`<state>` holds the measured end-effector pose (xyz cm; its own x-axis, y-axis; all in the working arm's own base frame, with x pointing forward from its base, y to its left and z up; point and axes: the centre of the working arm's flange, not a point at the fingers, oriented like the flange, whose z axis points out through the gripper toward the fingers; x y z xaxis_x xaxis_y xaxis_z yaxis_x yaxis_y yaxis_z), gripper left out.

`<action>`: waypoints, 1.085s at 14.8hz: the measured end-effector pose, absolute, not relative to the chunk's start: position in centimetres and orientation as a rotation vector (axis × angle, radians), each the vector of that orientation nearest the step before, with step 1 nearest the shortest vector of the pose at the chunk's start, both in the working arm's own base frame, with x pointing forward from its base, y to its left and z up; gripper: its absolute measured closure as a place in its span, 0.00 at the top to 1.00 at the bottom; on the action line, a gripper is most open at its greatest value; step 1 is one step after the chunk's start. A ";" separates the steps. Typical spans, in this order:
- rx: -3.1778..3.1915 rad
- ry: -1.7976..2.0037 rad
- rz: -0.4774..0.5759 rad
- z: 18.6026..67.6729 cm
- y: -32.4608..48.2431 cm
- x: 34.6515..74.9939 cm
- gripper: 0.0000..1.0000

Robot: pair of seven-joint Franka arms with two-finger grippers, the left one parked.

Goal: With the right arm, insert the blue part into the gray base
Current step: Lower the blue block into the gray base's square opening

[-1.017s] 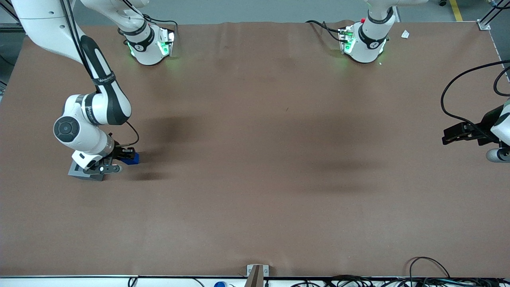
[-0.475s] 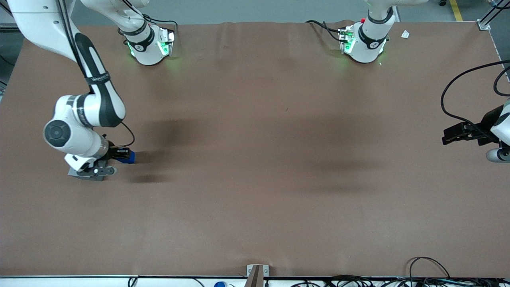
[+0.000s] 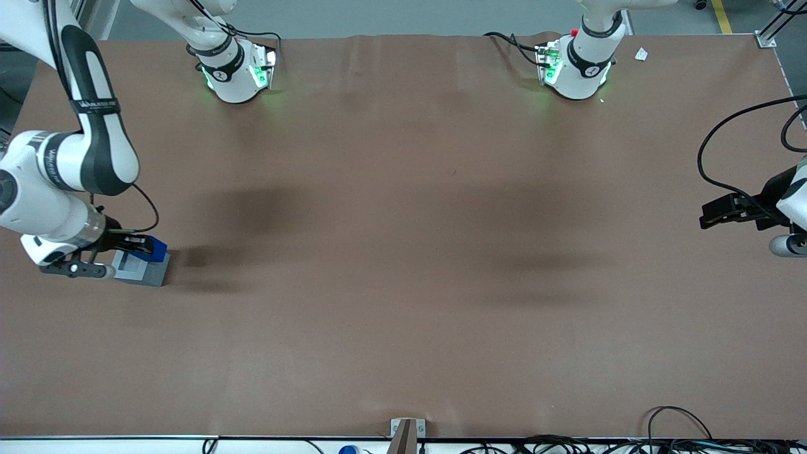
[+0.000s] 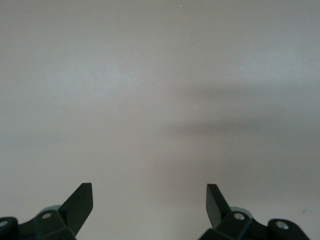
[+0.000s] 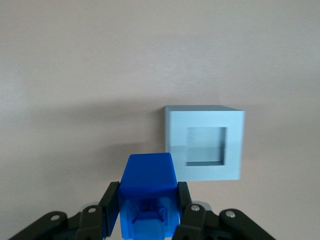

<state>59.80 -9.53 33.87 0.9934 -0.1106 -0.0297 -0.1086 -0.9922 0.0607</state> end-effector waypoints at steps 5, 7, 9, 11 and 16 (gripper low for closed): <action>3.071 -0.240 -0.011 35.0 -12.3 60.0 0.51; 3.067 -0.265 0.002 35.3 -13.4 60.0 0.51; 3.067 -0.275 0.000 35.2 -13.8 60.1 0.51; 3.067 -0.275 -0.006 34.6 -13.9 60.3 0.51; 3.066 -0.267 -0.015 33.5 -14.2 61.1 0.51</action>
<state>61.10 -14.23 33.53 0.9849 -0.1731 -0.0045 -0.1725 -0.9829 0.0641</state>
